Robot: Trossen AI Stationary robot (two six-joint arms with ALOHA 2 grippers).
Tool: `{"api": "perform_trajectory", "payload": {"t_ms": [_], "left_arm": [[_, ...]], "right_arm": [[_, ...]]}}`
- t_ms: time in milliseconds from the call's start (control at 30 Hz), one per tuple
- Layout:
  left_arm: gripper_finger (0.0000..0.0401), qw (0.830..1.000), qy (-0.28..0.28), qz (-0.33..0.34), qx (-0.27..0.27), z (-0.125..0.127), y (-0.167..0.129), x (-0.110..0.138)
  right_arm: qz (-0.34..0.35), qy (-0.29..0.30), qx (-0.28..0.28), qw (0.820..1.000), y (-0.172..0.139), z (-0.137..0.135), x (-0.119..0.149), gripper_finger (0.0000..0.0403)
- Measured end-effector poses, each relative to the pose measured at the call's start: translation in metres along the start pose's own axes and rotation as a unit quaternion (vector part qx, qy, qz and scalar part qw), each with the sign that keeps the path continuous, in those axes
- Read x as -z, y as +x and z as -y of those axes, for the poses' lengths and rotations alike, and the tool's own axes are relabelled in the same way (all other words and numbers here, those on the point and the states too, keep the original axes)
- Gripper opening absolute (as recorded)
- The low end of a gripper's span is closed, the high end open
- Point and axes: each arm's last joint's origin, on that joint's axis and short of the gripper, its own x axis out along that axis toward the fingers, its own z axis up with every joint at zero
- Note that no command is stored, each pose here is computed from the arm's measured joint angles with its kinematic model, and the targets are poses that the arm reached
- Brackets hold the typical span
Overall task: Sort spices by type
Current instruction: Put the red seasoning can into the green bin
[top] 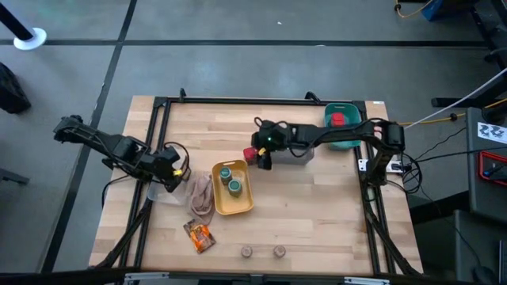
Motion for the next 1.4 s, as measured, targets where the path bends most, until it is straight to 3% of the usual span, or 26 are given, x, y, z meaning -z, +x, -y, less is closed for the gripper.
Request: {"api": "perform_trajectory", "payload": {"t_ms": [100,300,1067,1400], "left_arm": [[0.015,1.0,0.006,0.01,-0.005,0.0,0.0,-0.001],[0.015,1.0,0.008,0.017,-0.009,-0.001,0.0,-0.001],[0.015,1.0,0.006,0.02,-0.008,0.0,0.0,-0.001],[0.015,1.0,0.006,0.02,-0.008,0.0,0.0,-0.001]], "right_arm": [[-0.004,-0.028,0.001,1.0,0.001,0.007,0.002,0.0303],[0.004,-0.048,-0.046,0.998,0.001,0.012,0.003,0.0303],[-0.045,-0.067,-0.052,0.995,0.035,0.013,0.024,0.0301],[-0.054,-0.066,-0.056,0.995,0.034,0.013,0.026,0.022]]}}
